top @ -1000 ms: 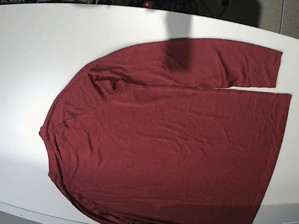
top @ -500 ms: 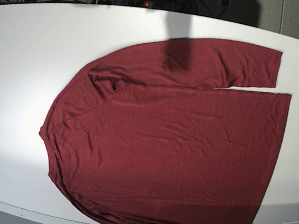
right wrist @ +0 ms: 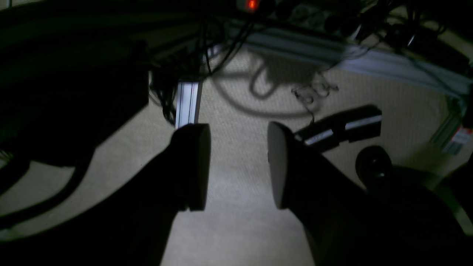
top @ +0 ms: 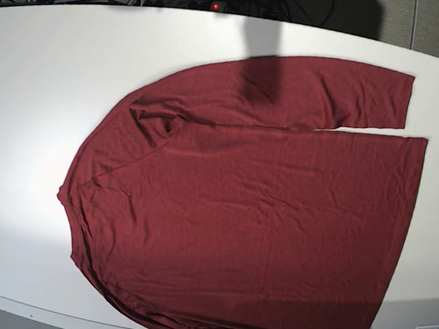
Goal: Fold the T-shirt properly
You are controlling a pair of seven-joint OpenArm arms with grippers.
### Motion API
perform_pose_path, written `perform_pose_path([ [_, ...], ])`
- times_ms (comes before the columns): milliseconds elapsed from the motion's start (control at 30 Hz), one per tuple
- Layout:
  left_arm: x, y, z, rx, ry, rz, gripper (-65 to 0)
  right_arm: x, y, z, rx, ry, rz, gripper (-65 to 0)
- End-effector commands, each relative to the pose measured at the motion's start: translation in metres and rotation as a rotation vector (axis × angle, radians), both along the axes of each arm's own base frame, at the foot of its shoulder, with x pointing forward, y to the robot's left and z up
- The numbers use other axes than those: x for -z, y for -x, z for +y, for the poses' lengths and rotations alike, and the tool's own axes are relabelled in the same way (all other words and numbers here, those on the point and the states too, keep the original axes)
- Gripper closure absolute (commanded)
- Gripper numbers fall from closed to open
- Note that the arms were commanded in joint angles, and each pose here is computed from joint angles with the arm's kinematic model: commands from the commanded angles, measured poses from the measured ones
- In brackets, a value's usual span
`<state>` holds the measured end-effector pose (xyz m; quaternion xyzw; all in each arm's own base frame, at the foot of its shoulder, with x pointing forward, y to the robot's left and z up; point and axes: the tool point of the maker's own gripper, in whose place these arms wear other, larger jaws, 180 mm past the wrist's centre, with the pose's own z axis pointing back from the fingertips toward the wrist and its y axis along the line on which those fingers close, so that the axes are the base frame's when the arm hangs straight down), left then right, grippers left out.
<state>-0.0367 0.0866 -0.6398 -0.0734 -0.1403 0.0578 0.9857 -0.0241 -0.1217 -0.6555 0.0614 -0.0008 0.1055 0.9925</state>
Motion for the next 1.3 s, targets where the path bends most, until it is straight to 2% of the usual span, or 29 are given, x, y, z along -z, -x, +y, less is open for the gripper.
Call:
perform_pose_path([
  [0,0.001,-0.008,-0.002,0.004,0.002,0.002,-20.0,0.0,0.001,-0.001,0.001,0.005,0.001,-26.1],
  [133,0.006,-0.011,-0.003,0.031,0.006,0.112,-20.0,0.0,0.005,-0.002,-0.002,0.009,0.019,-26.1],
  [333,0.006,-0.012,-0.004,0.045,0.008,0.129,-20.0,0.0,0.009,-0.005,-0.063,0.023,0.035,-26.1],
  [433,0.006,-0.013,-0.004,0.088,-0.003,0.117,-20.0,0.0,0.009,-0.005,-0.062,0.023,0.035,-26.1],
  [567,0.005,-0.011,-0.004,0.09,-0.005,0.104,-20.0,0.0,0.011,-0.007,-0.062,0.025,0.037,-26.1],
  [867,-0.002,0.008,-0.004,0.135,-0.017,0.071,-20.0,-0.01,0.034,-0.046,-0.073,0.058,-0.022,-26.1],
  [1100,-0.034,0.02,-0.001,0.13,-0.026,-0.015,-20.0,-0.046,0.062,-0.073,-0.142,0.06,-0.09,-26.1],
  [1267,-0.077,0.024,0.001,0.2,-0.057,-0.1,-20.0,-0.085,0.066,-0.074,-0.134,0.01,-0.163,-26.1],
])
